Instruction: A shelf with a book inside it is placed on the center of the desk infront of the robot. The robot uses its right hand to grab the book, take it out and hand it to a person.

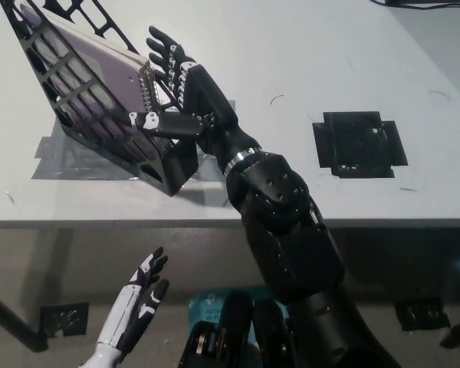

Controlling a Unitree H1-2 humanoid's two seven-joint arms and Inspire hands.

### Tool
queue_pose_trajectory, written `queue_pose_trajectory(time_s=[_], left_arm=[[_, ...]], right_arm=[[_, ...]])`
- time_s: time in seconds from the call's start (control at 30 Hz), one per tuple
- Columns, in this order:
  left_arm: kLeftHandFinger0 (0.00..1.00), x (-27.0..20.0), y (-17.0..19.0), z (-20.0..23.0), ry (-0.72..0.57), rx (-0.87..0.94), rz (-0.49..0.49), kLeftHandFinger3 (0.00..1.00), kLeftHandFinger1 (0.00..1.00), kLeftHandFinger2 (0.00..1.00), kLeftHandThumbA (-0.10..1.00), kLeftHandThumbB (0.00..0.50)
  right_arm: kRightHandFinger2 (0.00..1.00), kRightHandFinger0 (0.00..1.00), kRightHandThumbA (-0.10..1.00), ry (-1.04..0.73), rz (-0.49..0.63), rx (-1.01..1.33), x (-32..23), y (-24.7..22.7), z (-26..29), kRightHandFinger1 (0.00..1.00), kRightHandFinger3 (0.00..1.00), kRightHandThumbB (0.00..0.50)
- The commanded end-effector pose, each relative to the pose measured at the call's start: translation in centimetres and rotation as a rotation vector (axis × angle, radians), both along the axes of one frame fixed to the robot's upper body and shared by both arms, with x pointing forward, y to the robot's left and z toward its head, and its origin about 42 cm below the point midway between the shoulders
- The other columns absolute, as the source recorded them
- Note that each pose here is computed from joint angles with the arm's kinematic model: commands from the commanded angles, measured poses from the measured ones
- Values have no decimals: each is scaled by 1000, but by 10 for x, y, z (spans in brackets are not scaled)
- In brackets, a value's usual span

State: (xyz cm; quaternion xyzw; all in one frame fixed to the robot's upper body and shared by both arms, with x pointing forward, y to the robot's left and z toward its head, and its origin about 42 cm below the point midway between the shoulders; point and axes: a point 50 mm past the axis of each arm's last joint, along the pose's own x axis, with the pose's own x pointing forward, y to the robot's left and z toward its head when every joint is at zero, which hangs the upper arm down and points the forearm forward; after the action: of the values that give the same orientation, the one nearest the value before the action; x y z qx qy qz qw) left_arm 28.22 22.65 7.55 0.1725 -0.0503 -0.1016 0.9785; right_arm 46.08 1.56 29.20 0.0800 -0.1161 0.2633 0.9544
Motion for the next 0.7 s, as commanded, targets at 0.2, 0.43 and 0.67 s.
queue_pose_trajectory(time_s=[0.2, 0.43, 0.67], left_arm=[[1000, 7, 0, 10, -36, 33, -25, 1000, 1000, 1000, 919, 326], [1000, 7, -1, 12, -12, 23, -21, 1000, 1000, 1000, 891, 336], [1000, 9, -3, 15, -8, 34, -26, 1000, 1000, 1000, 836, 334]], right_arm=[[1000, 1000, 1000, -51, 33, -46, 4, 23, 28, 1000, 1000, 350], [1000, 1000, 1000, 5, 43, -20, 8, 27, 17, 1000, 1000, 332], [1000, 1000, 1000, 5, 34, -57, 9, 28, 12, 1000, 1000, 366]])
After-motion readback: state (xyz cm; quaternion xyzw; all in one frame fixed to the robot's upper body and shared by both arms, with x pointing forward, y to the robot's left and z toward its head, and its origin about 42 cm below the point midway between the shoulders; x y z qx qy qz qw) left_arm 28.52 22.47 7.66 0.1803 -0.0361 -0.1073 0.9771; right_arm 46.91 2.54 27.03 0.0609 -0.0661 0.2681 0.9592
